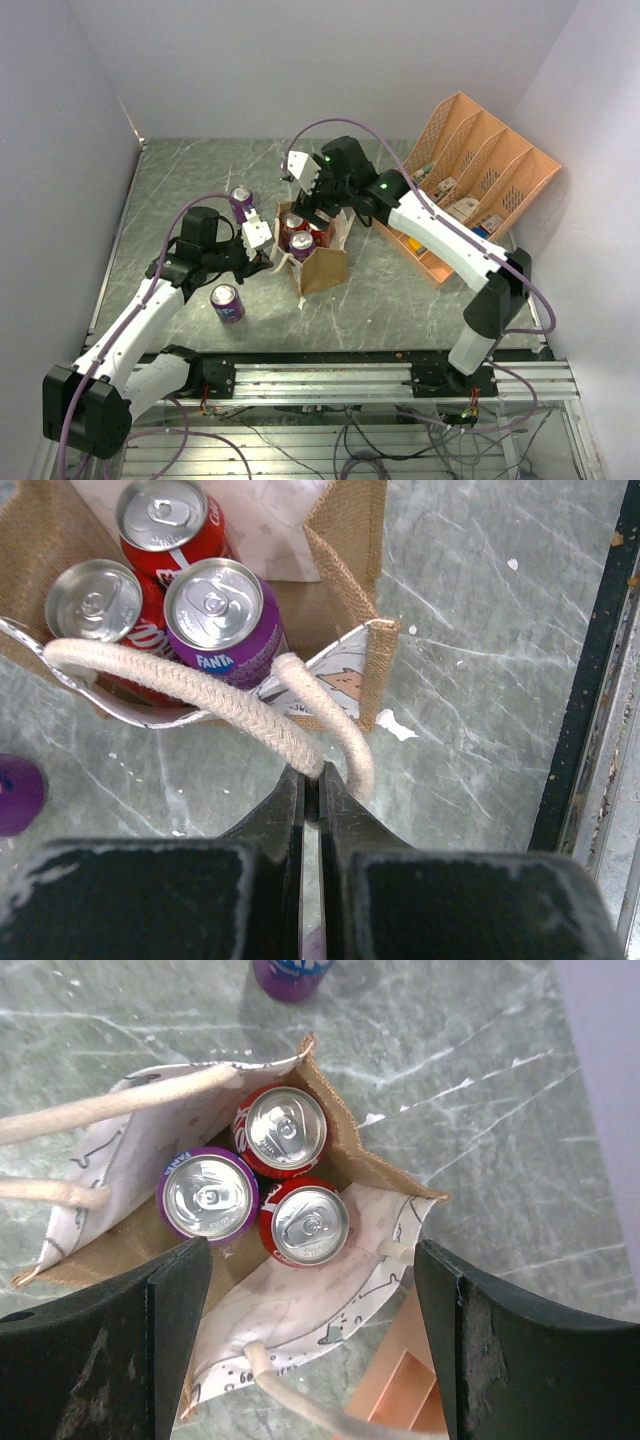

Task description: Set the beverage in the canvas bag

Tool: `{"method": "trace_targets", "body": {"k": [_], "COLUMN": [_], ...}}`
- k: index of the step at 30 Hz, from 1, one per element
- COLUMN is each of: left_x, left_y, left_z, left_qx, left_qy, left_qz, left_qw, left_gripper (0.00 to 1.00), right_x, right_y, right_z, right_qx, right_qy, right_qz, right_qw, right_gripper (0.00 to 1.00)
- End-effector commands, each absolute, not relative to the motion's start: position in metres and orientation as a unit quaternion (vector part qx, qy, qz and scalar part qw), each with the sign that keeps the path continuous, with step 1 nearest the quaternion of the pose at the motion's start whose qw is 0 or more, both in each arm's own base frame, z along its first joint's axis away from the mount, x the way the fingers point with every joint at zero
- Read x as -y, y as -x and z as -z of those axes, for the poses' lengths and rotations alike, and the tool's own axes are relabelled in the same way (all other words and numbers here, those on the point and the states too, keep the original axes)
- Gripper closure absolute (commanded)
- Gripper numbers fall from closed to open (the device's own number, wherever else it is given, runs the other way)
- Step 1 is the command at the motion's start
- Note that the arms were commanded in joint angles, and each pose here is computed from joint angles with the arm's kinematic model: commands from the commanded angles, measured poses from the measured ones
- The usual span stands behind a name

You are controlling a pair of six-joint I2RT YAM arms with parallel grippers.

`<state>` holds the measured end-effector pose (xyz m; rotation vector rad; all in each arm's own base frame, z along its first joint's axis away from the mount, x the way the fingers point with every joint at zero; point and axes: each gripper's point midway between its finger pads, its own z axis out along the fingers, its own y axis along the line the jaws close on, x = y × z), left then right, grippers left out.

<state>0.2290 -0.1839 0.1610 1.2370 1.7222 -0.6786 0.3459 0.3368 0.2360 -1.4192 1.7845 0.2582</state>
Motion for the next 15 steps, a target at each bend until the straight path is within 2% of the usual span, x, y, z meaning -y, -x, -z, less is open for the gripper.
{"method": "trace_targets", "body": {"k": [1,9,13,15], "left_x": [0.192,0.193,0.194,0.193], "left_y": [-0.229,-0.220,-0.216,-0.212], "left_z": [-0.184,-0.189,-0.196,-0.200], "left_qx": [-0.675,-0.666,-0.658,-0.653], "left_qy": [-0.502,-0.517,-0.525,-0.535], "left_qz": [0.291,0.302,0.305,0.305], "left_qw": [0.457,0.445,0.445,0.441], "left_gripper": [0.90,0.74,0.61,0.48], "right_x": [-0.332,-0.321,-0.314,-0.310], "right_y": [-0.324,-0.286,-0.278,-0.276], "right_z": [-0.264,-0.251,-0.256,-0.261], "right_qx": [-0.674,-0.636,-0.626,-0.625], "right_qy": [0.583,0.631,0.637,0.637], "right_qz": [-0.127,-0.165,-0.175,-0.176], "right_qw": [0.435,0.412,0.415,0.416], "right_gripper": [0.18,0.18,0.19,0.19]}}
